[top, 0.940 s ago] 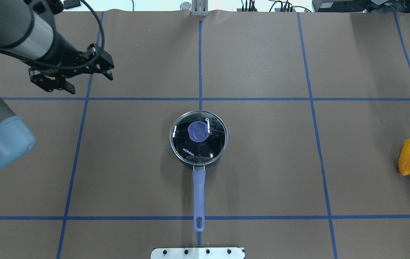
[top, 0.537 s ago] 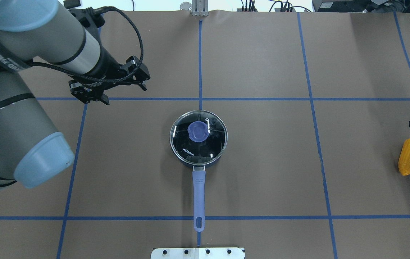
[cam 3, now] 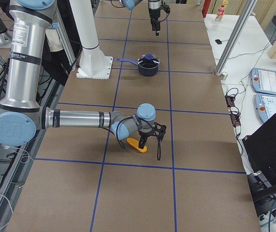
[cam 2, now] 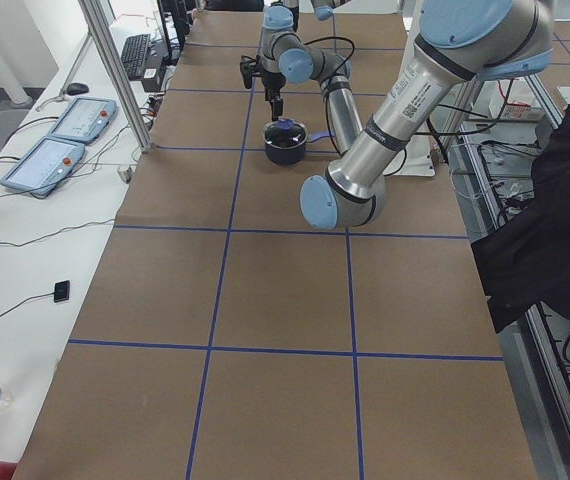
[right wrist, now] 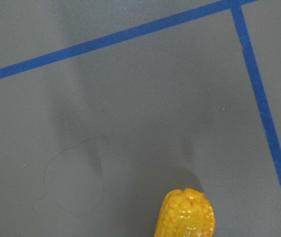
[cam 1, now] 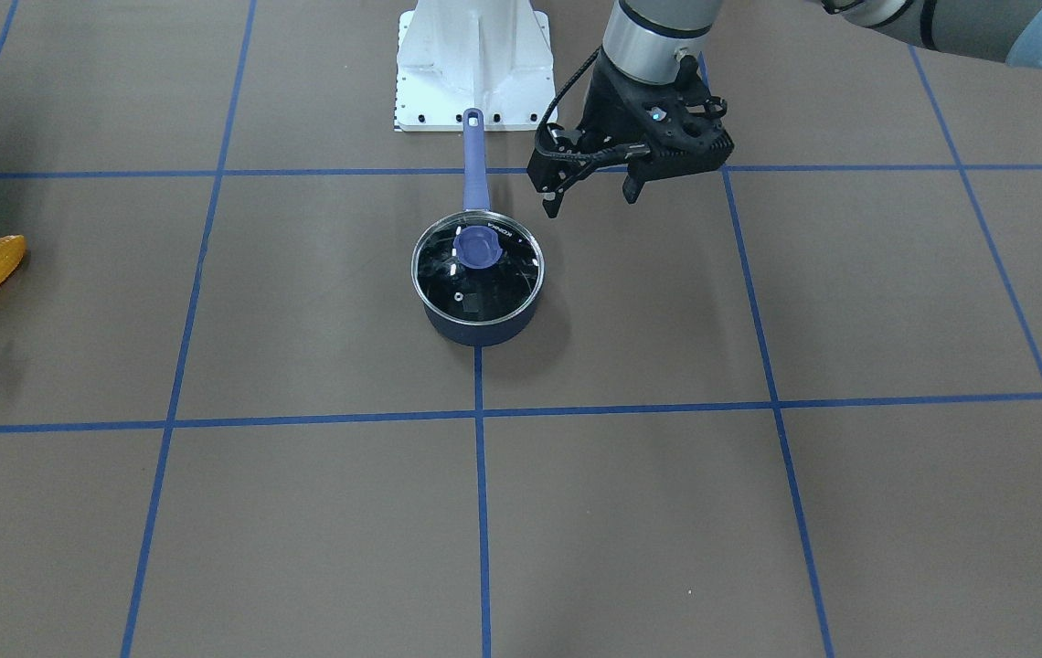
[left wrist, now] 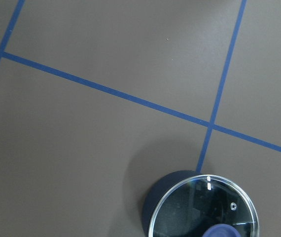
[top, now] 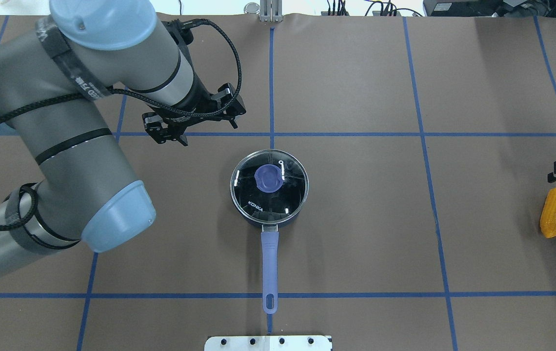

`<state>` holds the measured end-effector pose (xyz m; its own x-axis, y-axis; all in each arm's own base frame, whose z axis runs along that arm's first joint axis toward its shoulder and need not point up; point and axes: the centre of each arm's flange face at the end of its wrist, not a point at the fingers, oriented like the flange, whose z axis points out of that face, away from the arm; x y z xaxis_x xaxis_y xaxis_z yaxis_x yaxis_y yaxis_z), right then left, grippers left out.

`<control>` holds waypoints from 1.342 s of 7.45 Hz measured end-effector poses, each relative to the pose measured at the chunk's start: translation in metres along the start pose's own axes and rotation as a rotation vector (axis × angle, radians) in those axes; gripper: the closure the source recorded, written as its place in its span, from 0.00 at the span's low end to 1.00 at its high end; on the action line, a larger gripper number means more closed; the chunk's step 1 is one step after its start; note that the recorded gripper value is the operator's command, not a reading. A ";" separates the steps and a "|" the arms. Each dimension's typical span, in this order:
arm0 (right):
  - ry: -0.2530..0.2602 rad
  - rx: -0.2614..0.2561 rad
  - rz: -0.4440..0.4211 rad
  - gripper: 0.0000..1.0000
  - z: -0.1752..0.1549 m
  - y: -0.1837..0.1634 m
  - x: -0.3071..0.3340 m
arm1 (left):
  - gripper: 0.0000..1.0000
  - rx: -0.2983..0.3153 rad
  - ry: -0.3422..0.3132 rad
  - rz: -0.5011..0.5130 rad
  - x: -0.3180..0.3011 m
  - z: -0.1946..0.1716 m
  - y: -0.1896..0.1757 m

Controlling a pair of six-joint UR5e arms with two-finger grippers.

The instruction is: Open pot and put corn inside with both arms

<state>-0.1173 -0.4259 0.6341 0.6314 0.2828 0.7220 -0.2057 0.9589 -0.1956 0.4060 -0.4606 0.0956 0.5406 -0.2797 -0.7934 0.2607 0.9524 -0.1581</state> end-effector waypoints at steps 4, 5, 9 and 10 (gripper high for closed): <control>-0.001 0.000 0.006 0.00 0.005 0.003 0.000 | 0.02 -0.014 -0.016 0.051 0.041 0.054 0.024; 0.000 -0.001 0.007 0.00 0.006 0.003 0.001 | 0.02 -0.021 -0.028 0.059 0.049 0.067 0.030; 0.002 -0.003 0.008 0.00 0.007 0.002 0.002 | 0.02 -0.021 -0.046 0.094 0.071 0.115 0.053; 0.002 -0.003 0.008 0.00 0.008 0.002 0.003 | 0.02 -0.023 -0.052 0.097 0.071 0.120 0.055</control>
<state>-0.1219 -0.4234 0.6406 0.6315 0.2908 0.7188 -0.2085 0.9566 -0.2038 0.5549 -0.4424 0.1016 0.6032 -0.1913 -0.7743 0.1867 0.9777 -0.0961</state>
